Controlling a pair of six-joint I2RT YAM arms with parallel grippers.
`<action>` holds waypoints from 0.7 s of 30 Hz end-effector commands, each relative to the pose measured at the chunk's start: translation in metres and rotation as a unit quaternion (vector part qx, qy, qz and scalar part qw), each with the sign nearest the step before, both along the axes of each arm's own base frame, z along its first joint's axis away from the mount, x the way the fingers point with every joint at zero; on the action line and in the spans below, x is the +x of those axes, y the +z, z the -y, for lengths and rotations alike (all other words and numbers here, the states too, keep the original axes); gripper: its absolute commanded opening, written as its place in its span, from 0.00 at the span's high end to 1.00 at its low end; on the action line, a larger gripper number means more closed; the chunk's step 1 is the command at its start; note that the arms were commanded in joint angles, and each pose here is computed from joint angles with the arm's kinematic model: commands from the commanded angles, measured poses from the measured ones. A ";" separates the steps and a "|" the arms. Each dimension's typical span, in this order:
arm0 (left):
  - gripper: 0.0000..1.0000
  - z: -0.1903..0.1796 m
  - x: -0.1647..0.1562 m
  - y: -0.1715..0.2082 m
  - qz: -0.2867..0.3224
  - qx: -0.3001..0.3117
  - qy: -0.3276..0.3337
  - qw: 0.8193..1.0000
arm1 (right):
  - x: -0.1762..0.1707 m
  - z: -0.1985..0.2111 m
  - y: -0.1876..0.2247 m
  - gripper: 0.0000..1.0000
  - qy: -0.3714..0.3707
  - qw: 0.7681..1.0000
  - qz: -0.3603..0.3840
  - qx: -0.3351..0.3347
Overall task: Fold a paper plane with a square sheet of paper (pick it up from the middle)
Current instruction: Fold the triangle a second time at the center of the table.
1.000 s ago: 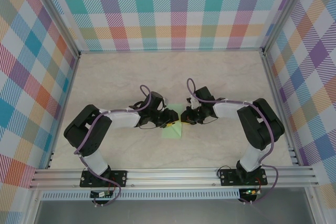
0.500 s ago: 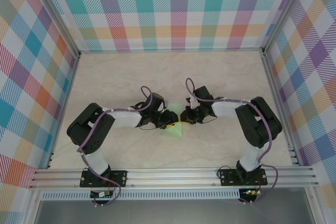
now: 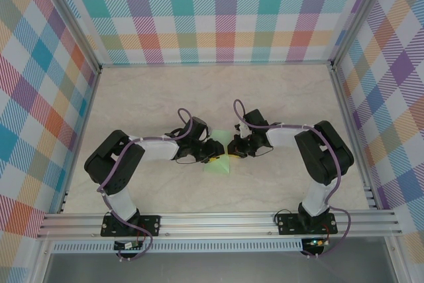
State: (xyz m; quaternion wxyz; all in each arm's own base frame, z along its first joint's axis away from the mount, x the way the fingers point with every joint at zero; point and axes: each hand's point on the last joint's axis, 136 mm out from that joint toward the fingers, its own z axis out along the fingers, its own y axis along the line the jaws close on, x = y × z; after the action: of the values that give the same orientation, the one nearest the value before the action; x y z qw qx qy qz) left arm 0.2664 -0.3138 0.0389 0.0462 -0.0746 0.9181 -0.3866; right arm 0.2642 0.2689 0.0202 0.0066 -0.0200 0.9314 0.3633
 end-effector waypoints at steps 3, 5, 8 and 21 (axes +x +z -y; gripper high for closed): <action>0.66 0.005 0.001 0.004 0.004 -0.003 -0.012 1.000 | -0.001 -0.001 0.002 0.90 0.008 1.000 0.000 0.001; 0.66 0.009 0.002 0.016 0.013 -0.021 -0.016 1.000 | -0.001 -0.001 0.002 0.90 0.008 1.000 0.000 0.001; 0.66 0.014 0.002 0.032 0.030 -0.041 -0.021 0.998 | -0.001 -0.001 0.003 0.90 0.006 1.000 0.000 0.001; 0.66 0.019 -0.002 0.012 0.011 -0.026 -0.028 0.999 | -0.002 -0.001 0.003 0.90 0.003 1.000 -0.003 0.002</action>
State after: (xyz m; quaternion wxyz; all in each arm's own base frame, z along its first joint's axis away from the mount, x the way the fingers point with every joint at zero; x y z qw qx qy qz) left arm 0.2642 -0.3227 0.0506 0.0498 -0.0570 0.9110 -0.4053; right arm 0.2631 0.2682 0.0196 0.0038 -0.0187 0.9321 0.3617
